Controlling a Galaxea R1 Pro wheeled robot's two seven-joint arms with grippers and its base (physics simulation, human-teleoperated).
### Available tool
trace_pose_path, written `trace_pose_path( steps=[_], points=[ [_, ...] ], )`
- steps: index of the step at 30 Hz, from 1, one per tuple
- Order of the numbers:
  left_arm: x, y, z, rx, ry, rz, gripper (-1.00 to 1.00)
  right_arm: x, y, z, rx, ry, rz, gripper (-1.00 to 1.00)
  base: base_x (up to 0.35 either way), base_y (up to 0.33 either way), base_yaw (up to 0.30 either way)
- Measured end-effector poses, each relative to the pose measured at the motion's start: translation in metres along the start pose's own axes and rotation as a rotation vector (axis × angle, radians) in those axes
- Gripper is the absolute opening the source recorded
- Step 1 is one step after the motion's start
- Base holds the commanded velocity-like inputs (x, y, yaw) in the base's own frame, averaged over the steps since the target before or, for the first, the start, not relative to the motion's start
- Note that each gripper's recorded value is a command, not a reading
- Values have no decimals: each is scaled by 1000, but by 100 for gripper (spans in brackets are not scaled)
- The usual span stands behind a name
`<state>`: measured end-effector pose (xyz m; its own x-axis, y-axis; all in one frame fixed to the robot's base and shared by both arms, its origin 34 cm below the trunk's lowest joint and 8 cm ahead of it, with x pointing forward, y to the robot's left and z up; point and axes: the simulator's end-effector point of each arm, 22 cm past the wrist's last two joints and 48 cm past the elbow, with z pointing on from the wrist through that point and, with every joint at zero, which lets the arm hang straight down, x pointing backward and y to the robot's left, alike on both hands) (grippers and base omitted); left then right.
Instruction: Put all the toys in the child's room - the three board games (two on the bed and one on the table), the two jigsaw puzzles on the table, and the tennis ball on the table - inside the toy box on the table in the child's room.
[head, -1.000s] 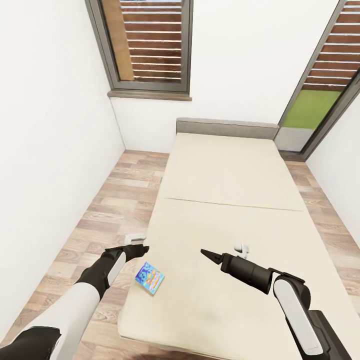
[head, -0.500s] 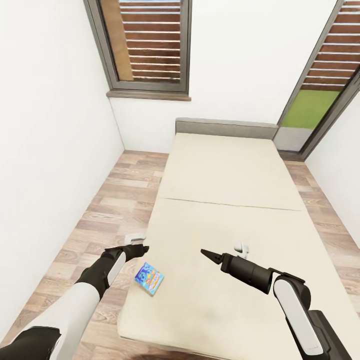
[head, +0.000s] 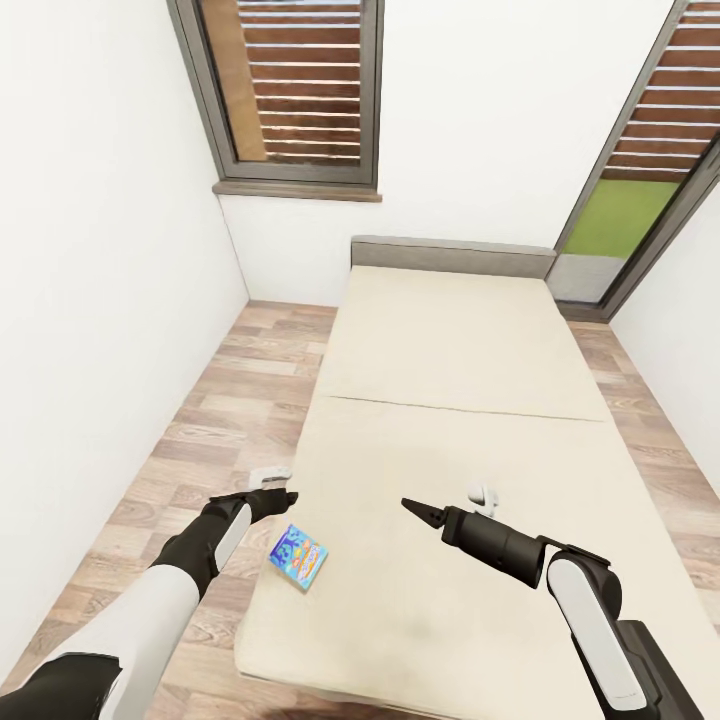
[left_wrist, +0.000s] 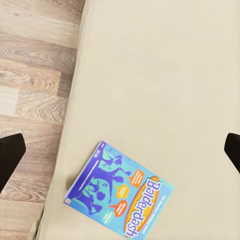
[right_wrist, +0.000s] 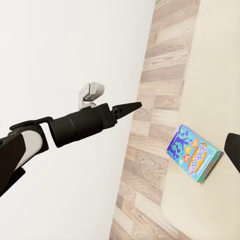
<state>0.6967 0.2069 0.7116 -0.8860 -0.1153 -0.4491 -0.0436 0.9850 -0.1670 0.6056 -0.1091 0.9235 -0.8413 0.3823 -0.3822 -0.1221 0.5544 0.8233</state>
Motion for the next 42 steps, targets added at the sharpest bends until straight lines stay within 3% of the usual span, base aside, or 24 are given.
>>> trace_pose_path(
  steps=[25,35,42],
  points=[
    [0,0,0,1,0,0,100,0,0,0,-1,-1,0,100,17,30,0],
    [0,-16,-1,73,1,2,100,-1,0,0,-2,-2,1,100,0,0,0],
    [0,-17,-1,82,1,2,100,-1,0,0,-2,-1,1,100,0,0,0]
  ],
)
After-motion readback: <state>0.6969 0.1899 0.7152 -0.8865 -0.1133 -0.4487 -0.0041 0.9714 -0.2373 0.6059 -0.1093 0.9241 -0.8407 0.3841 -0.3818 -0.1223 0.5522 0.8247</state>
